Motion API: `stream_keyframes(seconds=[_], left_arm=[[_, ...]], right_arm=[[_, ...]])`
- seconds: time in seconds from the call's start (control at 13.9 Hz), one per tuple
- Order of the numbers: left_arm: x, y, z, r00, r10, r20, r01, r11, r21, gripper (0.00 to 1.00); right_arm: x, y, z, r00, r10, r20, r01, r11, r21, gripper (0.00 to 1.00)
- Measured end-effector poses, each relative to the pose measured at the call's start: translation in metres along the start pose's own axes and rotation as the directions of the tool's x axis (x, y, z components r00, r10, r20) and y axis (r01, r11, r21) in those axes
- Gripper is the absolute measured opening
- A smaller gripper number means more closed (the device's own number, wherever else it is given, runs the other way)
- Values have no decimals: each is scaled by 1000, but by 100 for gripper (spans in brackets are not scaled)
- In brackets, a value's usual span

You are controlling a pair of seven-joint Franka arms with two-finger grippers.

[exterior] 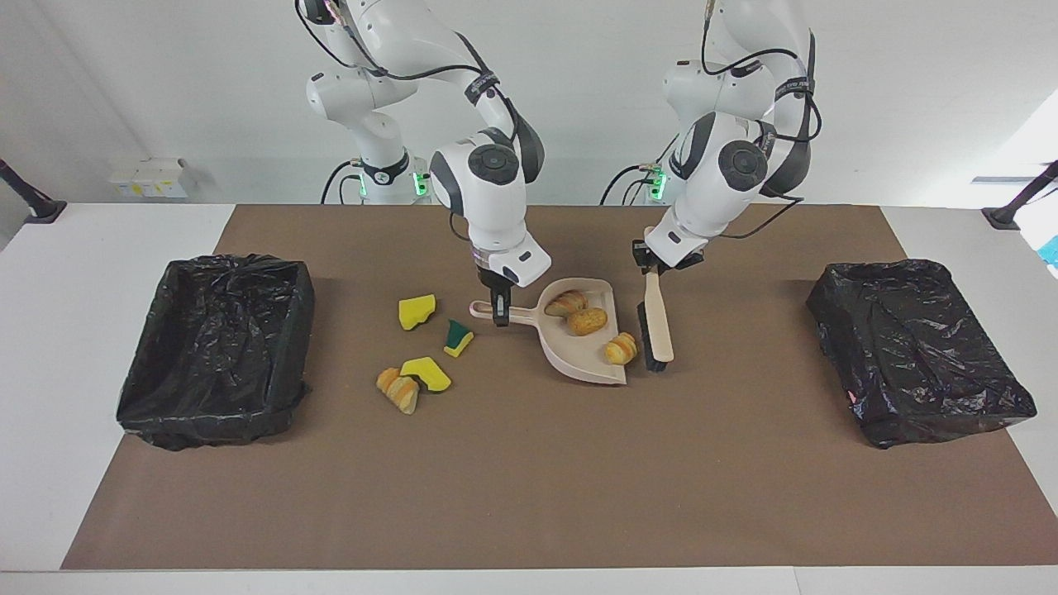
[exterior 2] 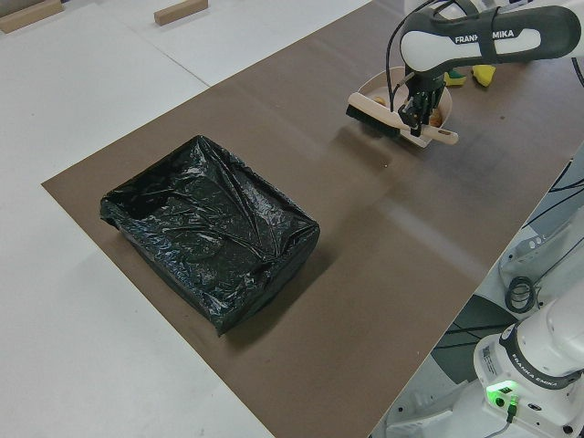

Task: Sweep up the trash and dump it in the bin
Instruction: 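Sweep the remaining crumbs into the dustpan with the brush again, then carry the loaded dustpan to the far bin with the right gripper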

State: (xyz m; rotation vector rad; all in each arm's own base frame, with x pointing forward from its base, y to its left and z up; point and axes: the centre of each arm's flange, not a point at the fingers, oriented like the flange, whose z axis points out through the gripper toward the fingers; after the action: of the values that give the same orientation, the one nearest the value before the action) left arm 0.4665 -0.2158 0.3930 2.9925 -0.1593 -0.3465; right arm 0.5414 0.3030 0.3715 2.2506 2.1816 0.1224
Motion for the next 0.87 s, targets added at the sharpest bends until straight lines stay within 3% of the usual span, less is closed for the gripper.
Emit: stream_keyframes(seconds=[0.29,0.5,0.87], left_arm=[[-14,36,11,997,69,21,-69,997,19,26],[-20,51,3,995,94,26,-94,995,23,26],[-24,69,-40,991,129,-35,-129,992,6,26]], right_arm=[[-40,21,4,993,-5,-118,8,1000,29,32],[-80,37,6,990,-27,-141,31,999,29,32],[-80,37,-3,986,-21,-163,25,1000,20,32]])
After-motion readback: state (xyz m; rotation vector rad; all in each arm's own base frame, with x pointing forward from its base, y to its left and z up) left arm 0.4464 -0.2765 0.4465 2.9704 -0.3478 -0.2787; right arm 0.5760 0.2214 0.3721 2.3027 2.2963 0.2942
